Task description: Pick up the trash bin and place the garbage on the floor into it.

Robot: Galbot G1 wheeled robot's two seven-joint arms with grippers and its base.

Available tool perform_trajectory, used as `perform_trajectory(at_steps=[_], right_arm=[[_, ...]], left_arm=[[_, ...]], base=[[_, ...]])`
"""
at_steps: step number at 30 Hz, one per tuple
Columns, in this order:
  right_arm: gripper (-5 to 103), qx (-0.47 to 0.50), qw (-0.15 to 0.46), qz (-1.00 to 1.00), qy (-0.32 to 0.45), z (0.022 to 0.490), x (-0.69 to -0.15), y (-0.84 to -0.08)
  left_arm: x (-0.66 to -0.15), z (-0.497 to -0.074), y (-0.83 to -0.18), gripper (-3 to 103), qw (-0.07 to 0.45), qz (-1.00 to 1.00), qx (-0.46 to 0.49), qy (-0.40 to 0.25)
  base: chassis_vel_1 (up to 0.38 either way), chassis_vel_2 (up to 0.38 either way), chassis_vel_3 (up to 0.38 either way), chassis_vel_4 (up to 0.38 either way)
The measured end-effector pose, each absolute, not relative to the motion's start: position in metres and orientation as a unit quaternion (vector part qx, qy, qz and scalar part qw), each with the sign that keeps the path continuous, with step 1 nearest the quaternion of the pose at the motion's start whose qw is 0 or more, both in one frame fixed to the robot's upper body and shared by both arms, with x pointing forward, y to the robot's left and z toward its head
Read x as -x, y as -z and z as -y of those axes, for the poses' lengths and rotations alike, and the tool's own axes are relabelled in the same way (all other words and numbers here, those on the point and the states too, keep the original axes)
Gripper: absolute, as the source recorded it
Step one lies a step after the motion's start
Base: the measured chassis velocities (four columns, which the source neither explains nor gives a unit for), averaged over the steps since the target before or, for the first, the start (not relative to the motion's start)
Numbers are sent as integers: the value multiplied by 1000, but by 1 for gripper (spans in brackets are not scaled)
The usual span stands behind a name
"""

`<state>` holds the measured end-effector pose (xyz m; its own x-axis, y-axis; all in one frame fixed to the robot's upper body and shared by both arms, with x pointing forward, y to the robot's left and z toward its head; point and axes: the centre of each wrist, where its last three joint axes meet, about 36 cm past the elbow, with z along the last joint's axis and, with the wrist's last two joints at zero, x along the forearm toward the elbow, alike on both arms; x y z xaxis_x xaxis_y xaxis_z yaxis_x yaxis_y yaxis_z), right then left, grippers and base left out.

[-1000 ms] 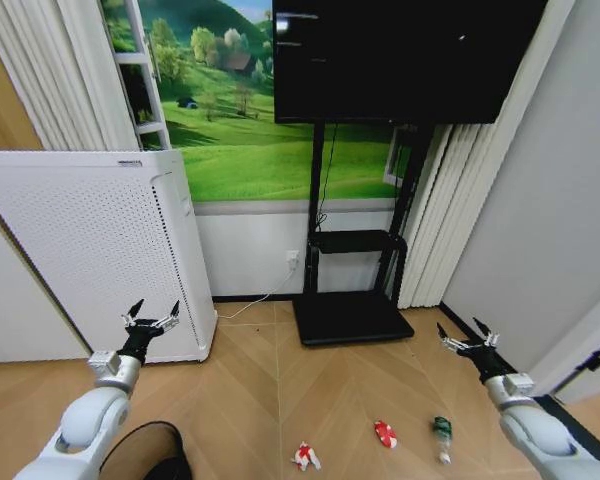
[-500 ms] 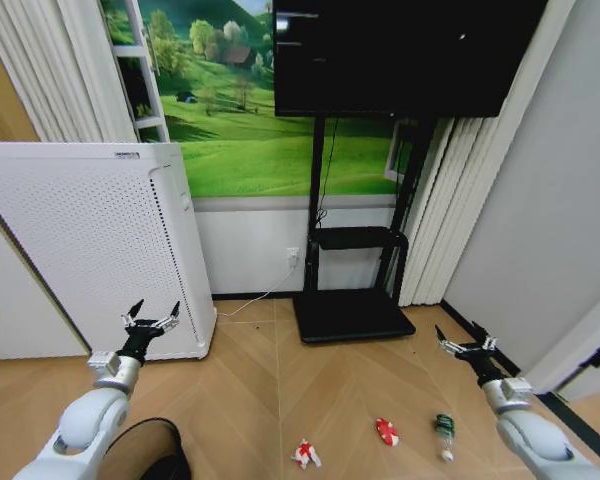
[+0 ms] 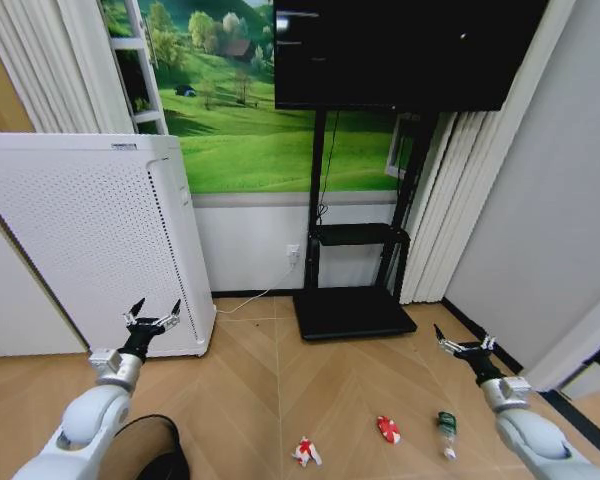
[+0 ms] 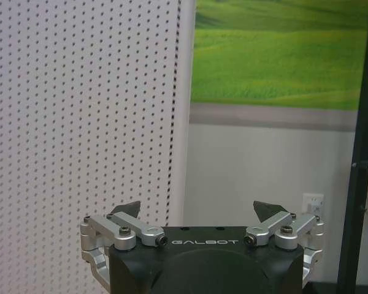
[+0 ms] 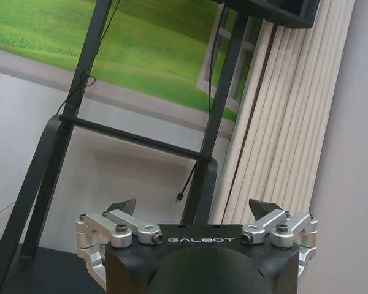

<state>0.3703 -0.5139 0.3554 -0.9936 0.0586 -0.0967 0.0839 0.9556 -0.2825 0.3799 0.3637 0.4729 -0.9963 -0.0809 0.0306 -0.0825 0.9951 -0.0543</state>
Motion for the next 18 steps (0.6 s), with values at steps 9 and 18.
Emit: perform_trajectory(at_steps=[9, 18], right_arm=[[100, -35, 35, -988, 149, 520, -355, -341], [100, -33, 23, -989, 143, 514, -347, -317]], left_arm=[[-286, -322, -516, 100, 122, 989, -46, -74], [-270, -377, -474, 100, 182, 968, -151, -84]], base=[[0, 0, 0, 0], [0, 0, 0, 0]])
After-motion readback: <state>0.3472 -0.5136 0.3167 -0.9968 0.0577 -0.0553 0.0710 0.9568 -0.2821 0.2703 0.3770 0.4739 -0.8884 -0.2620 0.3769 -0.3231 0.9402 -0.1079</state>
